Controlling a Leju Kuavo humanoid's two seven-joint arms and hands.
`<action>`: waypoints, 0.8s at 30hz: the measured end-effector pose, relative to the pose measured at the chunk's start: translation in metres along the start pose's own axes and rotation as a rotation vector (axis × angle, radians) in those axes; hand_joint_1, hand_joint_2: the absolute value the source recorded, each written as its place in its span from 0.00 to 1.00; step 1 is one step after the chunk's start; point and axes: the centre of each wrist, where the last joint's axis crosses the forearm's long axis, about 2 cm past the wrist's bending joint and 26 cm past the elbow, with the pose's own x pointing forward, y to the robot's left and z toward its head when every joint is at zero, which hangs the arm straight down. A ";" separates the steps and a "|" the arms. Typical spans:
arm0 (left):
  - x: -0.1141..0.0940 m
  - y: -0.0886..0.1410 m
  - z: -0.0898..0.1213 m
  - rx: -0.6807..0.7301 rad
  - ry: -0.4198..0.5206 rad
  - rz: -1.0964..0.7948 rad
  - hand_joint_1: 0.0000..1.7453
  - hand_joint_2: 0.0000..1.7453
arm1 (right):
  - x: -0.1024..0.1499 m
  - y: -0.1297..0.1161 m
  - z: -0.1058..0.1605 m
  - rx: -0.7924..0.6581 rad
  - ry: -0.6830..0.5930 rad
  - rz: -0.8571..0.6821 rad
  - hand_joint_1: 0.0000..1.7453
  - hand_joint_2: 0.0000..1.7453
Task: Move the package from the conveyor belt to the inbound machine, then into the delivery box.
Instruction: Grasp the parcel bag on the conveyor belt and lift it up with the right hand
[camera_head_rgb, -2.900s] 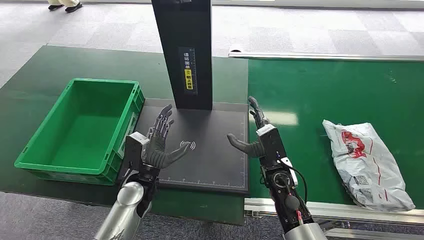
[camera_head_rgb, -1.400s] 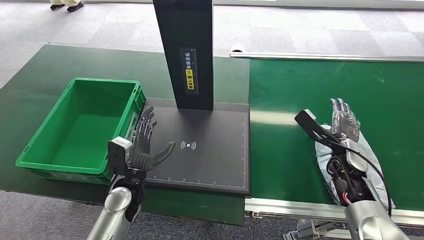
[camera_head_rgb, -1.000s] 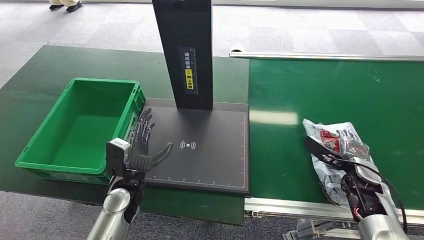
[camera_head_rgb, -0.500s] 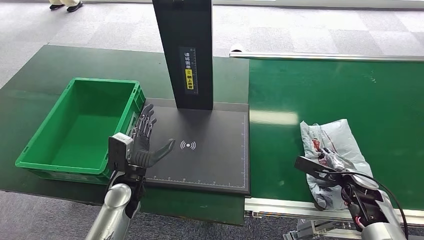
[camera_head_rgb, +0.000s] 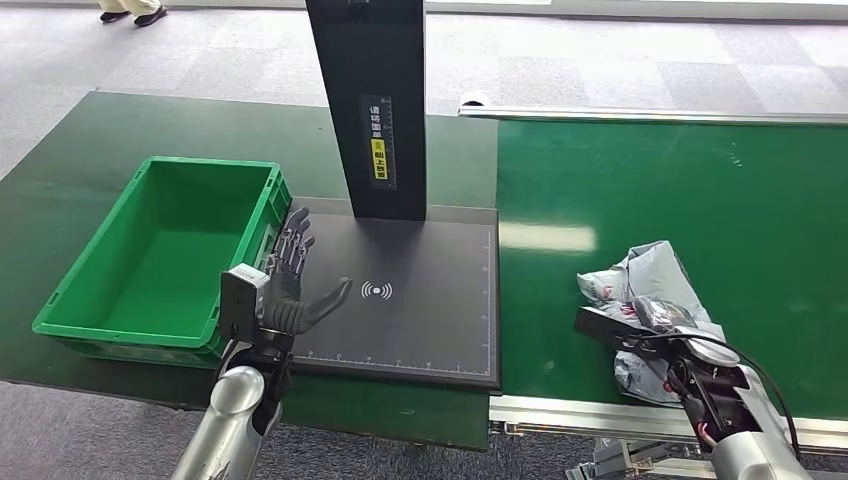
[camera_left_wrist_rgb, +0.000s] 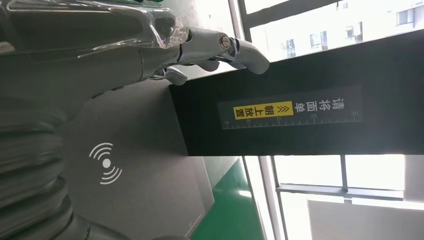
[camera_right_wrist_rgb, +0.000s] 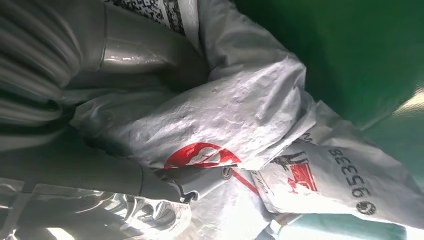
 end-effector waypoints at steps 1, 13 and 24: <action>0.000 0.000 0.000 0.000 0.001 0.000 0.00 1.00 | 0.002 0.001 0.000 -0.011 -0.018 -0.002 1.00 1.00; 0.003 0.001 0.007 0.040 -0.017 -0.047 0.00 1.00 | 0.061 -0.004 0.004 -0.332 -0.314 -0.242 1.00 1.00; 0.006 0.000 0.007 0.117 -0.091 -0.008 0.00 1.00 | 0.086 -0.035 0.030 -0.862 -0.507 -0.628 1.00 1.00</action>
